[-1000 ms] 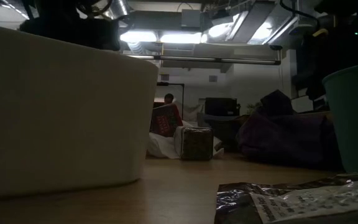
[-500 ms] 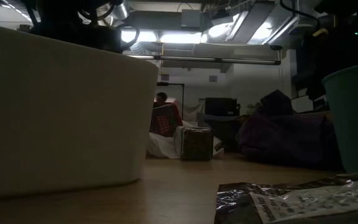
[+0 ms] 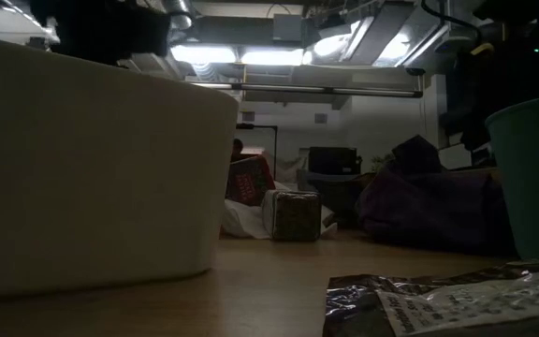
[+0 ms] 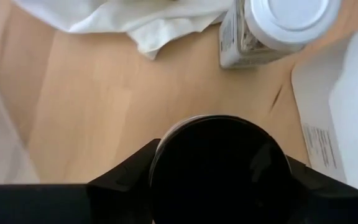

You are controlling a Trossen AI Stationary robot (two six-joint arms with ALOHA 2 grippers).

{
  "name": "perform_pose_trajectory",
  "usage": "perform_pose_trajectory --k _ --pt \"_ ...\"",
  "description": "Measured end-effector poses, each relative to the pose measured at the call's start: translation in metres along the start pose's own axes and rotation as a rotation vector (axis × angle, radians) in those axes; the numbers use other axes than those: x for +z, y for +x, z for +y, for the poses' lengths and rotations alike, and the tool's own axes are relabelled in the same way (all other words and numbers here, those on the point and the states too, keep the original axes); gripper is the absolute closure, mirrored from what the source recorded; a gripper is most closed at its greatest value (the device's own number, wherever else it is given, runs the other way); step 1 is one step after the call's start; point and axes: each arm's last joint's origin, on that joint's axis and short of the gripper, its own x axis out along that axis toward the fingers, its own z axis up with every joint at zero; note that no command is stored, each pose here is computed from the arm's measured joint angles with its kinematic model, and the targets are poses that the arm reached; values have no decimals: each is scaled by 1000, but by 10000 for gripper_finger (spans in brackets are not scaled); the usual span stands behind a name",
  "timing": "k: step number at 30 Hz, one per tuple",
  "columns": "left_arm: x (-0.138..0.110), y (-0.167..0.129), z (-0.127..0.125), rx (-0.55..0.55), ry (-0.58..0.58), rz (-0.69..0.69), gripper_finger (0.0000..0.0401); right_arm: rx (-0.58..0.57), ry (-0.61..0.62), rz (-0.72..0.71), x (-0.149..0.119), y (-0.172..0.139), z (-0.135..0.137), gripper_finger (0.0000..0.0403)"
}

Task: Sort spices by type
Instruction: Put the violet spice bottle into the gray bin

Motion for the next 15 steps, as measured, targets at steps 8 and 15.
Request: perform_pose_trajectory --k 8,15 --pt "-17 -41 16 -22 -84 -36 199 0 0 0 0 0 0 198" --pt "-48 -68 36 25 -297 28 197 0 0 0 0 0 0 198"
